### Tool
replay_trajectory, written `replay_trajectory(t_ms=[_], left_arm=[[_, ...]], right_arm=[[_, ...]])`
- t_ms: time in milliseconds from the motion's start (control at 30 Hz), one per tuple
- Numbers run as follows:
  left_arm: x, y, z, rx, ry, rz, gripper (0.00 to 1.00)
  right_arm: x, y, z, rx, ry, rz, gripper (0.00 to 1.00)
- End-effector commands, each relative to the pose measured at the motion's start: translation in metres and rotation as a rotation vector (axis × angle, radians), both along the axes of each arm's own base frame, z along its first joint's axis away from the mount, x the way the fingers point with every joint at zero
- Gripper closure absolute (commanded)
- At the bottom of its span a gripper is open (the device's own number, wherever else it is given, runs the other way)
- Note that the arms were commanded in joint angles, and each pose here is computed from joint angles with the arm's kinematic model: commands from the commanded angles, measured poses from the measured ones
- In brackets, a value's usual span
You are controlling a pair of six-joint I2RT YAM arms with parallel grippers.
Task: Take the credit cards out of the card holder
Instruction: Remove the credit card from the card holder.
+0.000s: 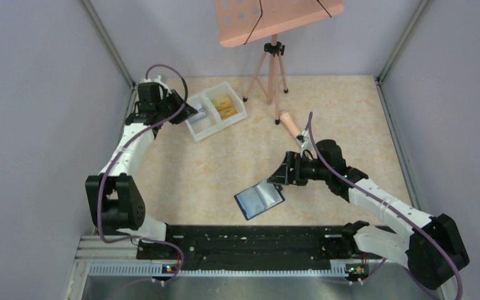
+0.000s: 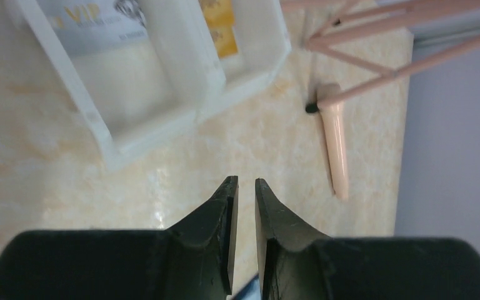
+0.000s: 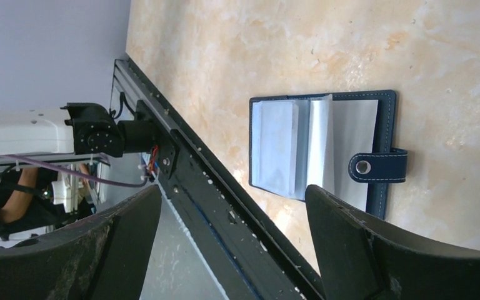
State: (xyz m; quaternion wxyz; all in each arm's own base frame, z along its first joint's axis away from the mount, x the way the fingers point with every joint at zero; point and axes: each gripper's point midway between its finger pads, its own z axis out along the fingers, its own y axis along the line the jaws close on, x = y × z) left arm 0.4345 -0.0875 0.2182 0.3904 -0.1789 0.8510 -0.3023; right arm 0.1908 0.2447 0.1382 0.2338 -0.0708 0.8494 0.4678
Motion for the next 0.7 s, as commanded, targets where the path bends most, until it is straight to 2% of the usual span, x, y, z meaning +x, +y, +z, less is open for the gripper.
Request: replay_trajectory(t_ms=[0,167,333,500,667], left_arm=[[-0.058,-0.039,-0.01,-0.065,0.045,-0.171,0.79],[-0.123,-0.071,-0.037,-0.078,0.097,-0.282,0.79],[-0.172,-0.085,-0.065,-0.081,0.105,-0.293,0.79],[-0.192,-0.067,-0.082,-0.038,0.069,-0.208,0.79],[-0.205,-0.056,-0.08,-0.017,0.003,-0.171,0.77]], right_arm=[[-0.002,-0.005,-0.001,-0.005,0.009,-0.032,0.17],[-0.01,-0.002,-0.017,-0.098,0.025,-0.046,0.23],[-0.022,0.023,-0.025,-0.197,-0.019,-0.003,0.26],[-0.023,0.051,-0.029,-0.282,-0.099,0.004,0.33],[-0.015,0.067,-0.045,-0.454,-0.177,-0.005,0.31]])
